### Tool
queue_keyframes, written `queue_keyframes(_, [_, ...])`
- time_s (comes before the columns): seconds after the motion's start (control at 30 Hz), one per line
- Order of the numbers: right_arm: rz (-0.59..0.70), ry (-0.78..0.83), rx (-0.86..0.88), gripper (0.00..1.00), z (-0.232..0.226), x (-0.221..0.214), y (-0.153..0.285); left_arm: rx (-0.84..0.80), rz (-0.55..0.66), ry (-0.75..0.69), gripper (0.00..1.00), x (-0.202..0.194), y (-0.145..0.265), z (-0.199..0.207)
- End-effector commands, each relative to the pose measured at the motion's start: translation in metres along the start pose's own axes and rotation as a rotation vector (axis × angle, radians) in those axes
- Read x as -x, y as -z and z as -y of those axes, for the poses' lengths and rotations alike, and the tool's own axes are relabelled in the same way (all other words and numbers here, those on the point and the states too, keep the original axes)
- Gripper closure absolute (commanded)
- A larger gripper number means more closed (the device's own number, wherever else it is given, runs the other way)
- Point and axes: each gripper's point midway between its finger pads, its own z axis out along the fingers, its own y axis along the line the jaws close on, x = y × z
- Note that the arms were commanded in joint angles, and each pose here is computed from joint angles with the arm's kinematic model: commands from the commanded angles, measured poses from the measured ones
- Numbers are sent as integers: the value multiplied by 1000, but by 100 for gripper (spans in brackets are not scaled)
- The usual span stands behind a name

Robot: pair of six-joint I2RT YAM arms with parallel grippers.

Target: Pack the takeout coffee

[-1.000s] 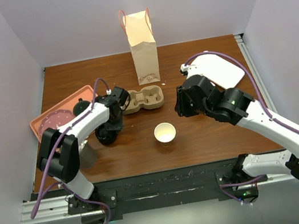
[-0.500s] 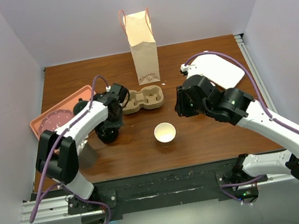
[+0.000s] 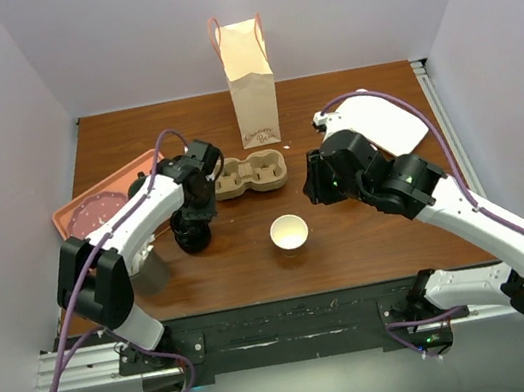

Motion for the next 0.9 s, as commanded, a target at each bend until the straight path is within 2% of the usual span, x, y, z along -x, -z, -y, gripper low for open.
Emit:
queue_keyframes(0.0, [155, 116, 250, 65, -37, 27, 18, -296, 131, -30, 98, 33, 67, 39])
queue_keyframes(0.03, [185, 145, 303, 64, -43, 28, 21, -386, 196, -61, 98, 43, 86, 51])
queue_keyframes(0.07, [232, 247, 357, 60, -42, 24, 28, -523, 185, -89, 98, 38, 103, 70])
queue_keyframes(0.1, [248, 323, 482, 57, -57, 18, 38, -589, 190, -98, 99, 36, 113, 79])
queue_keyframes(0.13, [349, 372, 573, 55, -71, 29, 52, -667, 209, -96, 99, 34, 122, 90])
queue_keyframes(0.17, [368, 449, 602, 51, -69, 16, 48, -837, 181, -127, 100, 21, 140, 110])
queue_keyframes(0.2, [470, 500, 685, 46, -76, 23, 71, -927, 176, -136, 100, 14, 150, 119])
queue_keyframes(0.23, [507, 543, 699, 43, -75, 21, 74, -1019, 193, -132, 100, 9, 158, 129])
queue_keyframes(0.27, [530, 623, 687, 40, -69, 13, 68, -1136, 161, -159, 100, -3, 175, 138])
queue_keyframes(0.3, [576, 645, 692, 35, -66, 15, 77, -1189, 165, -168, 100, -7, 183, 141])
queue_keyframes(0.37, [581, 747, 753, 32, -71, 2, 79, -1316, 181, -200, 100, -18, 207, 145])
queue_keyframes(0.4, [545, 782, 777, 31, -72, -7, 76, -1364, 212, -229, 100, -18, 216, 148])
queue_keyframes(0.47, [502, 856, 844, 30, -79, -18, 77, -1453, 133, -240, 100, -40, 224, 152])
queue_keyframes(0.5, [463, 877, 864, 30, -79, -26, 75, -1496, 164, -271, 100, -42, 232, 154])
queue_keyframes(0.53, [437, 891, 887, 30, -83, -30, 71, -1523, 94, -246, 100, -55, 228, 156])
queue_keyframes(0.6, [433, 927, 927, 30, -87, -35, 71, -1587, 82, -274, 100, -65, 238, 155])
queue_keyframes(0.87, [393, 1064, 1007, 30, -99, -46, 58, -1662, -29, -352, 100, -105, 243, 159])
